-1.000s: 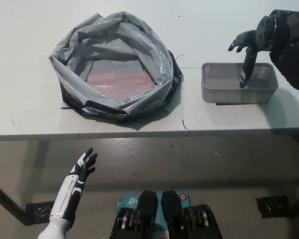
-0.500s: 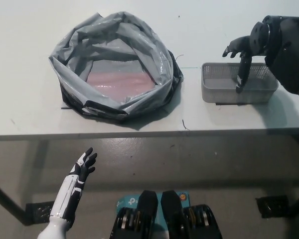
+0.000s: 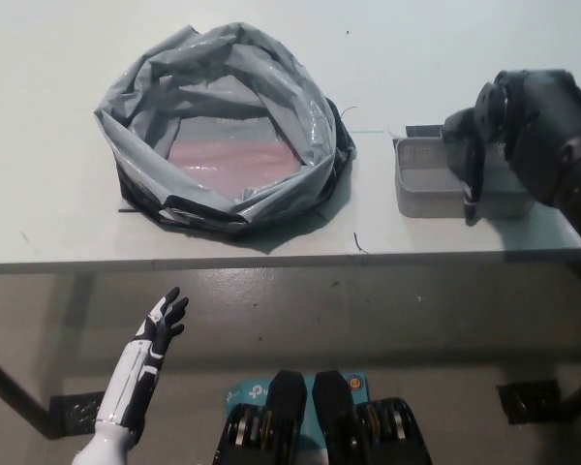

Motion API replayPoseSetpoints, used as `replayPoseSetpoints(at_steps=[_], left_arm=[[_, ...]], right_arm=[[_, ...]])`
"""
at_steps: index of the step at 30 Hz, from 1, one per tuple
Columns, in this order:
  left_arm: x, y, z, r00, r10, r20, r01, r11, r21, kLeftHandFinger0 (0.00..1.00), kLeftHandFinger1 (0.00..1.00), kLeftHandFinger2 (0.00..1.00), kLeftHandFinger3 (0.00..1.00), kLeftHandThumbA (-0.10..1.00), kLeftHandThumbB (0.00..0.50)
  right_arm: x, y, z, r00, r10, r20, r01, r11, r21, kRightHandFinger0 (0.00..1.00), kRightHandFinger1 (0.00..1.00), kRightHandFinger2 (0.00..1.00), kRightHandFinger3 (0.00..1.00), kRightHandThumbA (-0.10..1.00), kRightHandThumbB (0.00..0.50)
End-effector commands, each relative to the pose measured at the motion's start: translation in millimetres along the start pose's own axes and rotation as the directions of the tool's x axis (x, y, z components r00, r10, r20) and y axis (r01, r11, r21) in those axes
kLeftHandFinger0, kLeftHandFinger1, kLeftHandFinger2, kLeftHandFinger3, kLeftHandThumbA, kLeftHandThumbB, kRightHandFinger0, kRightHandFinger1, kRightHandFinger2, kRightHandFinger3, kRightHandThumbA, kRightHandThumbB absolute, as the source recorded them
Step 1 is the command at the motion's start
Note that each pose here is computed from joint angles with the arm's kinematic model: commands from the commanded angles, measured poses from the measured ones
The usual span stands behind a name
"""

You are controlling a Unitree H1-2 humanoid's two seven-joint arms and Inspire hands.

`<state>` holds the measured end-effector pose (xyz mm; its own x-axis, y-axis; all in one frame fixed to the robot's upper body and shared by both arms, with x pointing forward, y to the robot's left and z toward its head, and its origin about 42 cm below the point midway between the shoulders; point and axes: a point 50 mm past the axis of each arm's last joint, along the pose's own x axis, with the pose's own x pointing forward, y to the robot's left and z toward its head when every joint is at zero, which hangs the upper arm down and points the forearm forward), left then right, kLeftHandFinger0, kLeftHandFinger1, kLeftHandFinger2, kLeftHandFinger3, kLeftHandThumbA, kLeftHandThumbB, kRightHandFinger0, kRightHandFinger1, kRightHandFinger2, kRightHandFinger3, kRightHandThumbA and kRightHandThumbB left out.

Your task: Use the right hand to pick up a small rectangular container and put it into a plastic bag and lift the bag

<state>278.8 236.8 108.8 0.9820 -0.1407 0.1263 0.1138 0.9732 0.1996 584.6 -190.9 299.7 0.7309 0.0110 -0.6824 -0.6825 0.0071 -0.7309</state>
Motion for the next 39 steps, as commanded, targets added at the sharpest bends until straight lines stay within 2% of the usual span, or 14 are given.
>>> replayPoseSetpoints(at_steps=[1,8,10,11,12,13,14,15,16,19,20,26,31,39], left_arm=[[2,6,12,0.997,0.001,0.073,-0.002,1.0,0.019,1.0,1.0,1.0,1.0,1.0,0.243],[5,6,13,0.996,-0.003,0.085,0.001,1.0,0.025,1.0,1.0,1.0,1.0,1.0,0.23],[6,6,14,0.997,0.001,0.082,-0.003,1.0,0.024,1.0,1.0,1.0,1.0,1.0,0.232],[7,7,15,0.996,0.002,0.084,-0.004,1.0,0.026,1.0,1.0,1.0,1.0,1.0,0.231],[8,8,15,0.996,0.002,0.087,-0.005,1.0,0.03,1.0,1.0,1.0,1.0,1.0,0.23],[9,8,16,0.996,0.002,0.088,-0.005,1.0,0.03,1.0,1.0,1.0,1.0,1.0,0.231],[10,8,16,0.996,0.001,0.09,-0.004,1.0,0.031,1.0,1.0,1.0,1.0,1.0,0.231],[11,9,17,0.996,0.0,0.088,-0.003,0.999,0.033,1.0,1.0,1.0,1.0,1.0,0.234],[12,9,17,0.996,0.0,0.087,-0.003,0.999,0.036,1.0,1.0,1.0,1.0,1.0,0.235],[15,10,18,0.996,-0.001,0.091,-0.003,0.999,0.037,1.0,1.0,1.0,1.0,1.0,0.233],[15,10,18,0.996,-0.001,0.09,-0.002,0.999,0.036,1.0,1.0,1.0,1.0,1.0,0.232],[14,11,17,0.996,-0.002,0.092,-0.002,0.999,0.045,1.0,1.0,1.0,1.0,1.0,0.224],[14,11,17,0.996,-0.009,0.089,0.005,0.999,0.045,1.0,1.0,1.0,1.0,1.0,0.221],[13,9,15,0.996,-0.003,0.088,-0.001,0.999,0.041,1.0,1.0,1.0,1.0,1.0,0.227]], right_arm=[[3,0,0,0.998,-0.054,0.012,0.054,0.998,0.021,1.0,1.0,1.0,1.0,1.0,0.5],[15,14,-6,0.993,-0.116,0.0,0.116,0.993,0.01,1.0,1.0,1.0,1.0,0.97,0.5],[17,16,-5,0.98,-0.199,0.011,0.197,0.977,0.085,1.0,1.0,1.0,1.0,0.57,0.444],[18,16,-4,0.971,-0.237,0.023,0.234,0.969,0.08,1.0,1.0,1.0,1.0,0.48,0.362],[18,15,-4,0.962,-0.271,0.038,0.268,0.961,0.07,0.96,1.0,1.0,1.0,0.44,0.36],[18,14,-6,0.928,-0.363,0.081,0.358,0.931,0.07,0.65,0.7,0.73,0.82,-0.02,0.157],[17,13,-8,0.895,-0.432,0.11,0.426,0.902,0.074,0.45,0.52,0.62,0.7,-0.08,0.215],[15,11,-11,0.858,-0.496,0.131,0.489,0.868,0.084,0.08,0.15,0.26,0.37,-0.1,0.175],[14,9,-13,0.835,-0.531,0.141,0.523,0.847,0.093,0.02,0.14,0.33,0.41,-0.1,0.166],[9,1,-15,0.807,-0.57,0.156,0.556,0.822,0.127,0.0,0.33,0.71,0.67,-0.1,0.155],[6,-4,-17,0.788,-0.593,0.164,0.572,0.804,0.159,0.06,0.48,0.85,0.81,-0.1,0.163],[-14,-32,-21,0.69,-0.695,0.203,0.646,0.718,0.259,0.03,0.52,0.81,0.86,-0.1,0.147],[-48,-73,-13,0.595,-0.77,0.229,0.686,0.635,0.356,0.02,0.5,0.89,0.97,-0.1,0.141],[-130,-139,19,0.352,-0.876,0.331,0.752,0.475,0.457,0.0,0.46,0.84,0.98,-0.1,0.138]])
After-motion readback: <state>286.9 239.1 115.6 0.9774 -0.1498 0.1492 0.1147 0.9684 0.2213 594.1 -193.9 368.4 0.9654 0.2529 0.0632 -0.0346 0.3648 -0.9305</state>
